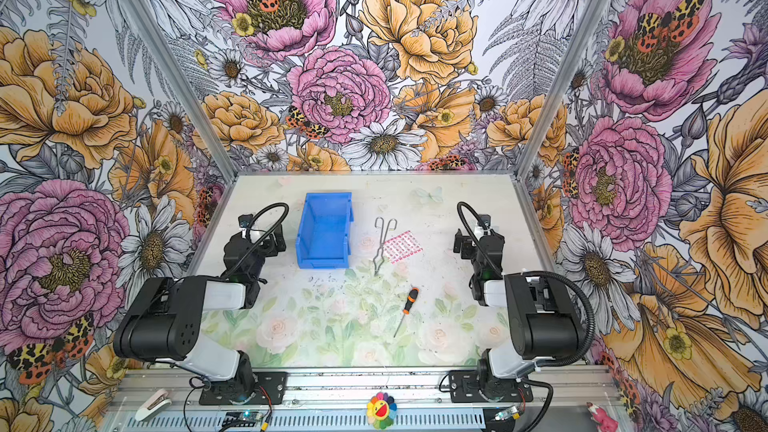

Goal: Put the screwdriver in the bin

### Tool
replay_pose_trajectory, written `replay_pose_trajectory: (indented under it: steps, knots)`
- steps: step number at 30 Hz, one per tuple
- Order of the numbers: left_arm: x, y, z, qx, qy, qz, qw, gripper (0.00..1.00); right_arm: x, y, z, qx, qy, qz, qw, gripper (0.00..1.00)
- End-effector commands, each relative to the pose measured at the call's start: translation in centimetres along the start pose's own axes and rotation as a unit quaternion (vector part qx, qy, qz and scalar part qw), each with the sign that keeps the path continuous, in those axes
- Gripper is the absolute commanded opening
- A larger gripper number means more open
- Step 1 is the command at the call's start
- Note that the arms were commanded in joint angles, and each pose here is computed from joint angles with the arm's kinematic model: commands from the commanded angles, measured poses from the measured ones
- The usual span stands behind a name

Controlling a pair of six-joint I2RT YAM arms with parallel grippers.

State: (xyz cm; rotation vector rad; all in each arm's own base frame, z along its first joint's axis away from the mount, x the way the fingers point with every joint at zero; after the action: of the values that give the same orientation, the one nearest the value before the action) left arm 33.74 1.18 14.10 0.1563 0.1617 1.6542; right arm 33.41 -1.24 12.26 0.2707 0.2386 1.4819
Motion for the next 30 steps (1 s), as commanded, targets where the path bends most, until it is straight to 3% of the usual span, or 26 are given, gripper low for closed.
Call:
replay_pose_trajectory:
  steps: [1,30]
  knots:
    - [-0.12,-0.01,0.11,-0.004,0.002,-0.01,1.0,0.99,0.23,0.13,0.84,-0.023,0.002,0.004,1.0,0.99]
    - [-0.11,-0.01,0.1,-0.004,0.002,-0.01,1.0,0.99,0.11,0.03,0.83,-0.021,0.0,0.007,1.0,0.99]
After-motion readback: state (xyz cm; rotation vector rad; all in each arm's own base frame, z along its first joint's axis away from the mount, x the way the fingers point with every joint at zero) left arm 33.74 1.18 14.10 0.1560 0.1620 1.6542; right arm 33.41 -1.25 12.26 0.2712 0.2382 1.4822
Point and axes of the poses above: each gripper's point midway between its finger pads, its own y axis back along the fingers, its own x axis along the line the jaws close on, z = x × y, the point moved 7 cm from there along y, back along the fingers, and after that the axes turned 2 degrees about -y, right-handed, at the moved point
